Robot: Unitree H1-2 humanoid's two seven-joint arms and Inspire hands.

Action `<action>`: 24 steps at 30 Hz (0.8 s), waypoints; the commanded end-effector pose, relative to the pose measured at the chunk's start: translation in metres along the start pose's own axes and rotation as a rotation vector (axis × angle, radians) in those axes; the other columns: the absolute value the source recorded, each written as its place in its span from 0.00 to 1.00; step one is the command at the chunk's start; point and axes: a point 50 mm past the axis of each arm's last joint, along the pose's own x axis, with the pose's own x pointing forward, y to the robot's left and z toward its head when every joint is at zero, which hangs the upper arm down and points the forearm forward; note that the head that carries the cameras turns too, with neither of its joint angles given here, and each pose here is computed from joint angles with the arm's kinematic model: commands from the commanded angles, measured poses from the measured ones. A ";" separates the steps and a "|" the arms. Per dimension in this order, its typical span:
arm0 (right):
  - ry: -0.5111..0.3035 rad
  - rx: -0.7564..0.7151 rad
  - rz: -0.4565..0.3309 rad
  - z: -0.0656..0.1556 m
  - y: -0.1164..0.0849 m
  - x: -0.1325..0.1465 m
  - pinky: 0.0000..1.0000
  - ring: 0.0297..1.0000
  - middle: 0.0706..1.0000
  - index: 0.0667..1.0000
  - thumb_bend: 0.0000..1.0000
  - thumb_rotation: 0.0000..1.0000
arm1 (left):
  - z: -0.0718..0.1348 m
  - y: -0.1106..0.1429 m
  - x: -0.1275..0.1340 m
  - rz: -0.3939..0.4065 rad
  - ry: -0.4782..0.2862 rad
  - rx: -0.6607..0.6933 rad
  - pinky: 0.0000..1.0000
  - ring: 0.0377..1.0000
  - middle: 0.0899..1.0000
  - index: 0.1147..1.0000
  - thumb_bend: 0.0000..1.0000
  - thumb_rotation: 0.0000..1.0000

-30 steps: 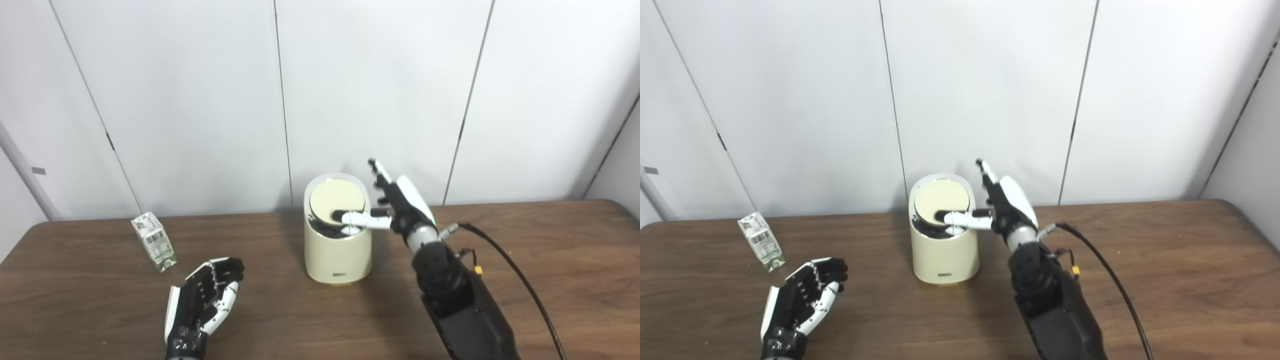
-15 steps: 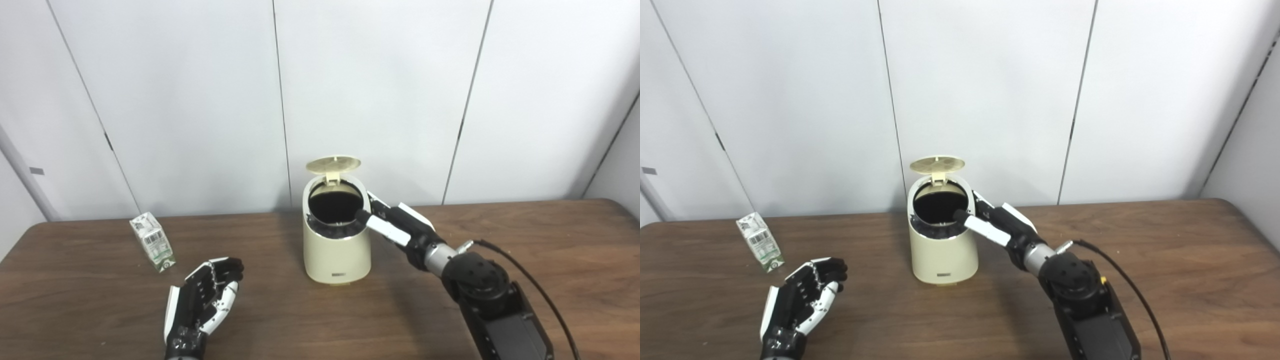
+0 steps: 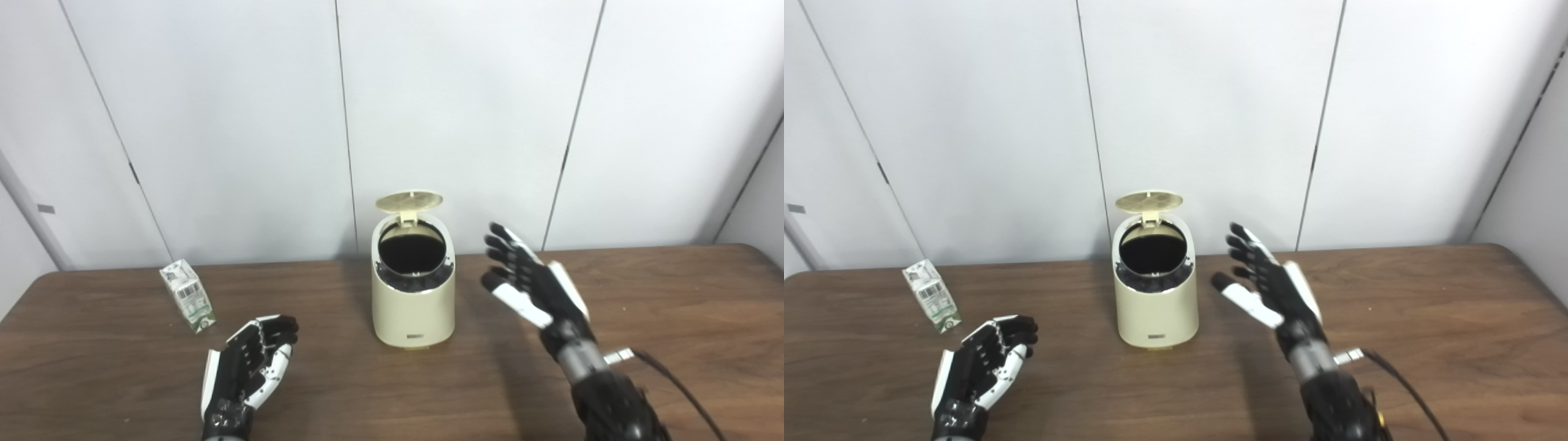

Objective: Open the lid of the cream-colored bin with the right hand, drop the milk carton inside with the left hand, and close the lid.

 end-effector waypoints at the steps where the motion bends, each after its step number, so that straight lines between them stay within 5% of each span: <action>1: -0.130 -0.009 -0.096 0.014 -0.008 -0.003 0.71 0.79 0.79 0.77 0.35 0.46 | -0.004 0.002 0.001 0.000 -0.003 0.007 0.58 0.62 0.61 0.59 0.25 0.22; 4: -0.143 -0.012 -0.159 0.003 -0.015 -0.023 0.71 0.77 0.78 0.75 0.26 0.40 | -0.005 0.003 0.001 -0.001 -0.007 0.006 0.59 0.62 0.61 0.59 0.24 0.22; 14: -0.119 -0.019 -0.268 -0.021 -0.033 -0.071 0.65 0.71 0.72 0.70 0.27 0.31 | -0.007 0.006 0.003 0.014 -0.014 -0.001 0.57 0.61 0.60 0.58 0.24 0.18; 17: -0.112 -0.015 -0.310 -0.030 -0.035 -0.075 0.58 0.65 0.66 0.65 0.29 0.25 | -0.008 0.006 0.002 0.012 -0.001 0.005 0.57 0.61 0.60 0.58 0.25 0.20; 24: -0.075 0.052 -0.365 -0.044 -0.033 -0.077 0.58 0.65 0.65 0.64 0.29 0.24 | -0.007 0.007 -0.001 0.004 0.012 0.002 0.59 0.61 0.61 0.59 0.25 0.18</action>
